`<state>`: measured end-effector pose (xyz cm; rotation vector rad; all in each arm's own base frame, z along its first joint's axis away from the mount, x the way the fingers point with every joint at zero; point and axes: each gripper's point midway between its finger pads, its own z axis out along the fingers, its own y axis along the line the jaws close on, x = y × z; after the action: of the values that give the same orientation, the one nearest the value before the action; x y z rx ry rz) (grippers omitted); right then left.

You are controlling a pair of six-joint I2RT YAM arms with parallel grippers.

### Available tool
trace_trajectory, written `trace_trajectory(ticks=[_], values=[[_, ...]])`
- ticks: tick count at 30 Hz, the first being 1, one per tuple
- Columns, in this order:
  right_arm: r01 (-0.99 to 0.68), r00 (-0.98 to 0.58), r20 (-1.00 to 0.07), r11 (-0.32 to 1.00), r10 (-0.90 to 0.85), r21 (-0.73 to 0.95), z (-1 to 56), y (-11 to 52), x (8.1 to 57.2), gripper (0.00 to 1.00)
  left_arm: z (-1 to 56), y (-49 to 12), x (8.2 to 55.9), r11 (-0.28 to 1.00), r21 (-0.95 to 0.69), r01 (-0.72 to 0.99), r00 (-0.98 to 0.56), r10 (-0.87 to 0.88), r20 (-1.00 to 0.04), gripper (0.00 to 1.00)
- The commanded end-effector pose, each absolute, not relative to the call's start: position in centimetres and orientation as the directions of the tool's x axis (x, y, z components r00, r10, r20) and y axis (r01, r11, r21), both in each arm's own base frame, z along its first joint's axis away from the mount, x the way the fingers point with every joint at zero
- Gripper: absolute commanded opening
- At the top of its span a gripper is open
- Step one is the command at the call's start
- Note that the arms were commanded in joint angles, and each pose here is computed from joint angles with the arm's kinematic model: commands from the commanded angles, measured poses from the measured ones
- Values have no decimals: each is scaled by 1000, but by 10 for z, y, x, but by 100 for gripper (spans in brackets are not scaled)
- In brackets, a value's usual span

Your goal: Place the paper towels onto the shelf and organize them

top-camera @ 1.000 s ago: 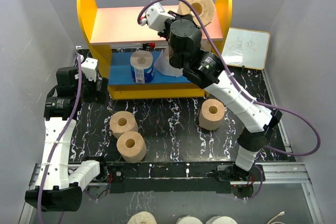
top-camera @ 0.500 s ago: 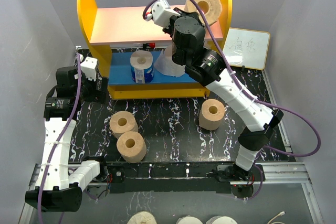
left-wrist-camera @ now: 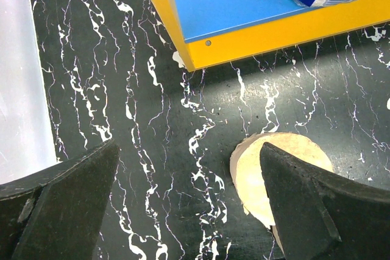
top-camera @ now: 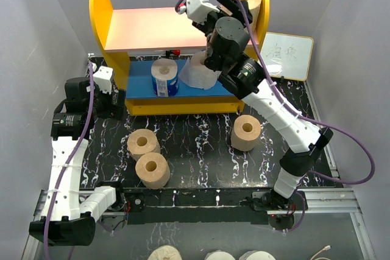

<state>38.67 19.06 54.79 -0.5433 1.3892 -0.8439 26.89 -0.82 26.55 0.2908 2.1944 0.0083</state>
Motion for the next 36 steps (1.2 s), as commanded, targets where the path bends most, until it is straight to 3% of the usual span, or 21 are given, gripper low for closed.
trace_trajectory(ticks=[1,4,7,9,11,15,19,22,30,34,36], values=[[325,94,-718,703,-690,-633,604,169,354,67,267,-10,266,974,96,205,-564,198,-802,99],[317,232,-749,776,-620,-545,624,197,313,88,270,-6,267,976,110,185,-560,197,-804,99],[156,279,-761,809,-586,-566,601,252,266,85,284,1,268,978,144,148,-528,201,-825,99],[41,212,-701,723,-681,-690,546,287,242,80,292,5,268,978,162,132,-513,207,-833,99],[-19,102,-599,600,-794,-799,474,300,227,81,295,6,269,977,171,128,-509,213,-834,99],[61,-125,-419,415,-899,-908,371,257,209,89,293,6,269,977,170,132,-512,214,-832,99],[144,-250,-539,520,-804,-842,342,204,194,87,284,2,270,977,153,151,-525,211,-825,99],[143,-257,-600,585,-757,-799,330,183,190,83,279,0,270,977,141,160,-533,205,-821,99],[174,-334,-539,511,-773,-842,278,131,198,82,266,-3,269,976,127,178,-562,207,-801,99],[223,-371,-627,590,-685,-776,271,93,201,78,258,-5,269,976,111,186,-581,200,-789,99],[249,-351,-720,681,-599,-688,283,83,200,77,255,-7,271,976,99,192,-589,196,-784,99]])
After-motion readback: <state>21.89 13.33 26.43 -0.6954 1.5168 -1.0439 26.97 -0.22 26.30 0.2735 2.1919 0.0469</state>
